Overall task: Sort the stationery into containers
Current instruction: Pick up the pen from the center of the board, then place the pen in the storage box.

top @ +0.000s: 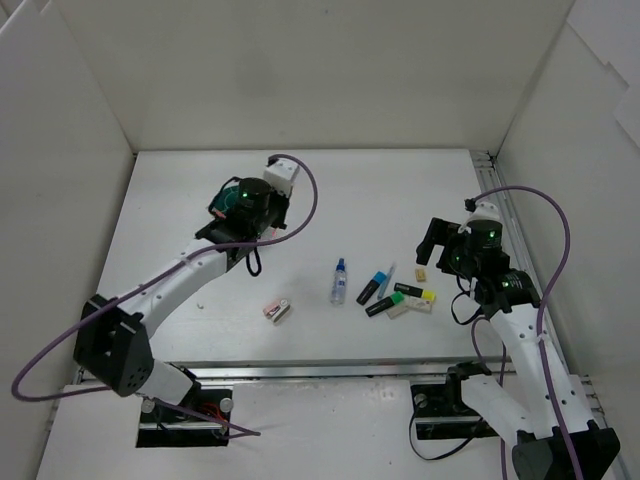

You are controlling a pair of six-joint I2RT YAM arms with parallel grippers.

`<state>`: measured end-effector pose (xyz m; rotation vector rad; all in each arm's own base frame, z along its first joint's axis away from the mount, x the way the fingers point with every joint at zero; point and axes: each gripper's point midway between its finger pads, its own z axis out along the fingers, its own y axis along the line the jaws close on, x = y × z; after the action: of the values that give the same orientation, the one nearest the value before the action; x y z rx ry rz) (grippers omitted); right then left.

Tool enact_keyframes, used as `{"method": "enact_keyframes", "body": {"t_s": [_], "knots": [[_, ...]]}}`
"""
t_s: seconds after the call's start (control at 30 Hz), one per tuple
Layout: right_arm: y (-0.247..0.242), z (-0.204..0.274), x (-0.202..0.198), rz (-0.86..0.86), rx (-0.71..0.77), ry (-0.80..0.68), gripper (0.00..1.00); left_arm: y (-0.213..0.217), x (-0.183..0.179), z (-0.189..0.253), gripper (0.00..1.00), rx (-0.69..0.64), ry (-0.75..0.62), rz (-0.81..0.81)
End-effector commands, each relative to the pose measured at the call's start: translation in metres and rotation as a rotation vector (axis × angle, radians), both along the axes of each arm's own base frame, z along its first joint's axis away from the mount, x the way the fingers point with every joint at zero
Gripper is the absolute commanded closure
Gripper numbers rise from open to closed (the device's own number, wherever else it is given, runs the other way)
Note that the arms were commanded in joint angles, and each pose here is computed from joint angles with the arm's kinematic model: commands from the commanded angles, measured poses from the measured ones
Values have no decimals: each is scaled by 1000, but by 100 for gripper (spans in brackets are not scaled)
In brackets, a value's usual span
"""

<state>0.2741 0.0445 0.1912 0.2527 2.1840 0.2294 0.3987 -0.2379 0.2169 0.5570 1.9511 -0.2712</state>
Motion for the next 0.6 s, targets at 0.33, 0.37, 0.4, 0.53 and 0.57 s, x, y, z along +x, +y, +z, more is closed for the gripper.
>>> {"method": "enact_keyframes", "body": {"t_s": [0.33, 0.37, 0.4, 0.53, 0.57], "knots": [[1, 11, 11, 8, -20, -43, 2, 193, 38, 102, 100, -472, -565, 706], [1, 11, 12, 7, -21, -45, 2, 196, 37, 107, 100, -490, -603, 715], [0, 11, 12, 6, -24, -46, 2, 202, 37, 105, 100, -488, -618, 745], [0, 12, 13, 9, -27, -45, 2, 210, 45, 86, 100, -486, -633, 763], [0, 13, 13, 11, -28, -47, 2, 212, 46, 85, 100, -487, -638, 764]]}}
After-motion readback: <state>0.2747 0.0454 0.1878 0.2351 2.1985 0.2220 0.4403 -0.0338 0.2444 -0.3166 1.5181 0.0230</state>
